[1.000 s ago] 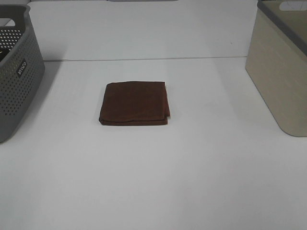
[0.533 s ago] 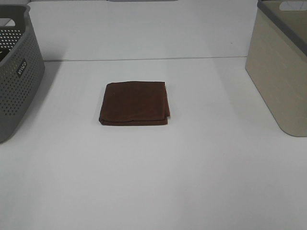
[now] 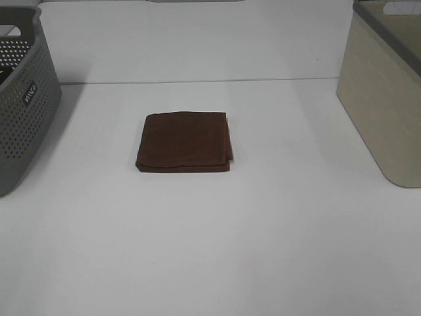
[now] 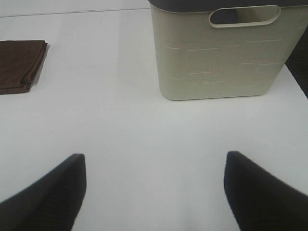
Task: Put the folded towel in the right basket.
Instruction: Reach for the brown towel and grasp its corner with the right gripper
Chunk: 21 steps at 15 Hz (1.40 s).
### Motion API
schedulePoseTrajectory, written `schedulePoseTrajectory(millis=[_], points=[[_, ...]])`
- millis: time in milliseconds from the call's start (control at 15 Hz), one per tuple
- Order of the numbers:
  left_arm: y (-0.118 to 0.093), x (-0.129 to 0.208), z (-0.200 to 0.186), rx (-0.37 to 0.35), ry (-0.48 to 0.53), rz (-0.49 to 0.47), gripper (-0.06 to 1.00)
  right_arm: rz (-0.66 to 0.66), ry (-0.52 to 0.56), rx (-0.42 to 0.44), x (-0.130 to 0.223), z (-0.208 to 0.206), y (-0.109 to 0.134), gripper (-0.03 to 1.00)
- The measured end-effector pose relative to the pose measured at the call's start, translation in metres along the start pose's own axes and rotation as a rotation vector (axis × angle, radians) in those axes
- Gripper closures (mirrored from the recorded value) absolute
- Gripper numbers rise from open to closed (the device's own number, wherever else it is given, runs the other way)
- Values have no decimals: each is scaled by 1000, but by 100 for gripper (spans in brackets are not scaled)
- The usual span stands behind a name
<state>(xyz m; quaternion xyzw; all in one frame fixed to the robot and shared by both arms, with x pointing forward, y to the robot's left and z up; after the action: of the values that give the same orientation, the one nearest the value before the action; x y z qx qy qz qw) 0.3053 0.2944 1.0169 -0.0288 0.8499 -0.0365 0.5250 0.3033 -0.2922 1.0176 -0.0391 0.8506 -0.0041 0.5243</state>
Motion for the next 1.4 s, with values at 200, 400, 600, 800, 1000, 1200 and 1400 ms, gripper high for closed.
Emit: schedulePoseTrajectory(millis=[200,400,600,800,1000,1200,1400], points=[[0,0,0,0,0,0,-3,0,0,0,0,0,0,22],[0,0,0,0,0,0,-3,0,0,0,0,0,0,22],[0,0,0,0,0,0,-3,0,0,0,0,0,0,22],[0,0,0,0,0,0,-3,0,0,0,0,0,0,22],[0,0,0,0,0,0,-3,0,0,0,0,0,0,22],[0,0,0,0,0,0,-3,1,-13,2,-9,1,-1,22],[0,0,0,0,0,0,-3,17,-22,1,-49,15,-4,22]])
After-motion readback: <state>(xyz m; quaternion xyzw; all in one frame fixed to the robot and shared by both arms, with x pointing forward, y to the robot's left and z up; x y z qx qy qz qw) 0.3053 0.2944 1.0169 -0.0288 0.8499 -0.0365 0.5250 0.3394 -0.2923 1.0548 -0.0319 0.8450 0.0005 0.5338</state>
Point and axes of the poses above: a point on each arm's last joint axis where the gripper is mounted, z pointing out along that axis toward the gripper, y along the wrist's bending axis when the last joint is at zero, x = y × z, the point moved 8 cm from there along z, pointing out along that axis toward the gripper, and after that the axes turned 5 degrees about -z, right-handed, at the moved point
